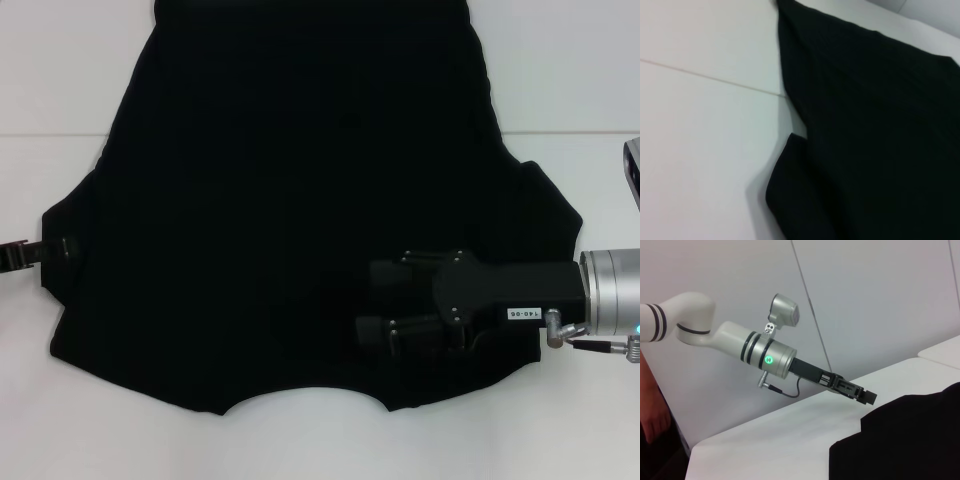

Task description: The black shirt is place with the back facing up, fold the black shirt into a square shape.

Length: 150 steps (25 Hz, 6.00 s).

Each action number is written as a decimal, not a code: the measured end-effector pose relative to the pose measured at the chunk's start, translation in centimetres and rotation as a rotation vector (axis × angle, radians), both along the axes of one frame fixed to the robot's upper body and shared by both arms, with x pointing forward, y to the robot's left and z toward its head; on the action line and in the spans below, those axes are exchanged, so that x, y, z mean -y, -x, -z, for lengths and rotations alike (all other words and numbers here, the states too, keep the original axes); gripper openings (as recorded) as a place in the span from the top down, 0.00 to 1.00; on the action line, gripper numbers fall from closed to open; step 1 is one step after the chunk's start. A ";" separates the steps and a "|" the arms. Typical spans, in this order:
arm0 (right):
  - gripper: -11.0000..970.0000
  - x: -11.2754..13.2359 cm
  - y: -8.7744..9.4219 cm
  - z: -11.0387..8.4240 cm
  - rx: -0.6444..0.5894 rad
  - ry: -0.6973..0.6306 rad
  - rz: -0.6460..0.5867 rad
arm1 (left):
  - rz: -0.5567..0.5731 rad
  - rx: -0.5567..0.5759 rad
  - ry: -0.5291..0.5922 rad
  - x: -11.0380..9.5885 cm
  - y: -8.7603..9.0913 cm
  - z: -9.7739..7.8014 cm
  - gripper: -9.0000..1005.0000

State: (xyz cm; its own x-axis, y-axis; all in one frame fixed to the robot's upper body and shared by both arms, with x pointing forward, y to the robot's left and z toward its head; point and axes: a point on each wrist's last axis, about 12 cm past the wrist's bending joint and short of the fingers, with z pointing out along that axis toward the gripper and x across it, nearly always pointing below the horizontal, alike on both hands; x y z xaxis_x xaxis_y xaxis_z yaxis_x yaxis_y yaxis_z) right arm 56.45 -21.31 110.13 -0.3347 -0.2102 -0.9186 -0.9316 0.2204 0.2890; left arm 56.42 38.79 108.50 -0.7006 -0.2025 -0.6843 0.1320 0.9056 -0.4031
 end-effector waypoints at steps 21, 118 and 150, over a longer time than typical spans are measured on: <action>0.06 0.2 0.3 0.3 -0.010 -0.001 0.007 | 0.001 -0.044 -0.039 1.0 -0.1 1.5 0.12; 0.09 0.0 0.8 1.1 -0.048 -0.038 0.027 | -0.149 0.017 -0.094 -3.2 1.0 0.1 0.96; 0.09 0.3 1.1 1.3 -0.054 -0.041 0.032 | 0.065 0.035 -0.036 1.9 -2.0 -1.0 0.96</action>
State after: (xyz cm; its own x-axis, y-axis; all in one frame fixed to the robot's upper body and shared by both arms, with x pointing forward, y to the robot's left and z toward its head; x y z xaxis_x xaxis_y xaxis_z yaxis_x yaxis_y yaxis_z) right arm 55.37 -21.57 108.82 -0.3898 -0.1615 -0.9066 -0.9072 0.2365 0.3479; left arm 58.45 36.87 109.53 -0.6869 -0.1322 -0.7146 0.2045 0.9084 -0.3646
